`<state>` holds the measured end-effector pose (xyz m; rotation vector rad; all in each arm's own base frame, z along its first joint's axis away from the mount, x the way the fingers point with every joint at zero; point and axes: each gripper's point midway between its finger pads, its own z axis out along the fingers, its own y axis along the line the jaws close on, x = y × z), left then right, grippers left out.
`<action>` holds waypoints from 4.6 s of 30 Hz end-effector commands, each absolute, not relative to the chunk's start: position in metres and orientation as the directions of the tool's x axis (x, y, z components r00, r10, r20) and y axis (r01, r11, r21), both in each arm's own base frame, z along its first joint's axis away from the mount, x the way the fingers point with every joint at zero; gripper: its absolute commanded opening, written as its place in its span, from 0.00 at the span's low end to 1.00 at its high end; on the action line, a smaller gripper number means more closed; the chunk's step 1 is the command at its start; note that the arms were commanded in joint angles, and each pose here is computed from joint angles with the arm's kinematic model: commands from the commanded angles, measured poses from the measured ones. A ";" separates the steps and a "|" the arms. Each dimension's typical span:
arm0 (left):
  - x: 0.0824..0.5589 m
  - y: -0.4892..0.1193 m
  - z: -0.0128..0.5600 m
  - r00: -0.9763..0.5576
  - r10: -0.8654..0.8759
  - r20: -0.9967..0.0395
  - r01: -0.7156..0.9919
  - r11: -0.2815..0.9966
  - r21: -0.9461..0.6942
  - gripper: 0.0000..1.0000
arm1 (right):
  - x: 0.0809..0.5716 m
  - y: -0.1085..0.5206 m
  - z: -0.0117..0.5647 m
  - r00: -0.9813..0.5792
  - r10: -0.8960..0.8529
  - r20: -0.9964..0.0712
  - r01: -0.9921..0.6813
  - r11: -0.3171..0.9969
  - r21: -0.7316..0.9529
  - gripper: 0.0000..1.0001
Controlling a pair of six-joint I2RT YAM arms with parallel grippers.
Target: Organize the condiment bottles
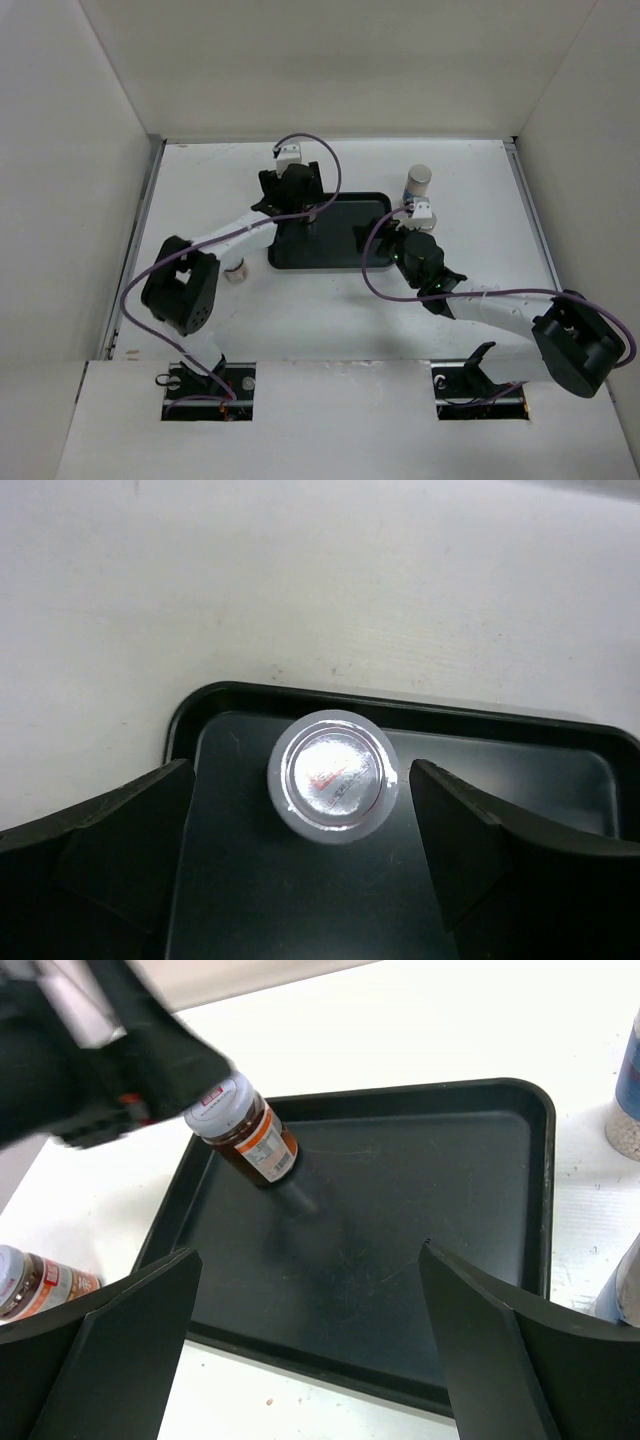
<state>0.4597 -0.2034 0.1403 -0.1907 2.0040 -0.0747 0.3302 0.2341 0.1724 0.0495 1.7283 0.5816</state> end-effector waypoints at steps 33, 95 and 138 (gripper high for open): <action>0.298 -0.039 0.102 -0.521 -0.346 -0.780 -0.405 0.905 -0.130 0.78 | 0.334 0.244 0.184 -0.239 0.375 -0.896 -0.304 0.847 0.436 1.00; 0.300 -0.124 0.164 -0.101 -0.570 -0.815 0.005 0.819 -0.573 0.21 | 0.337 0.084 0.236 -0.182 0.159 -0.970 0.219 0.969 0.118 1.00; 0.304 -0.104 0.123 -0.112 -0.671 -0.733 -0.056 0.741 -0.669 0.32 | 0.479 0.307 0.209 -0.260 0.063 -0.963 -0.174 0.978 0.111 0.67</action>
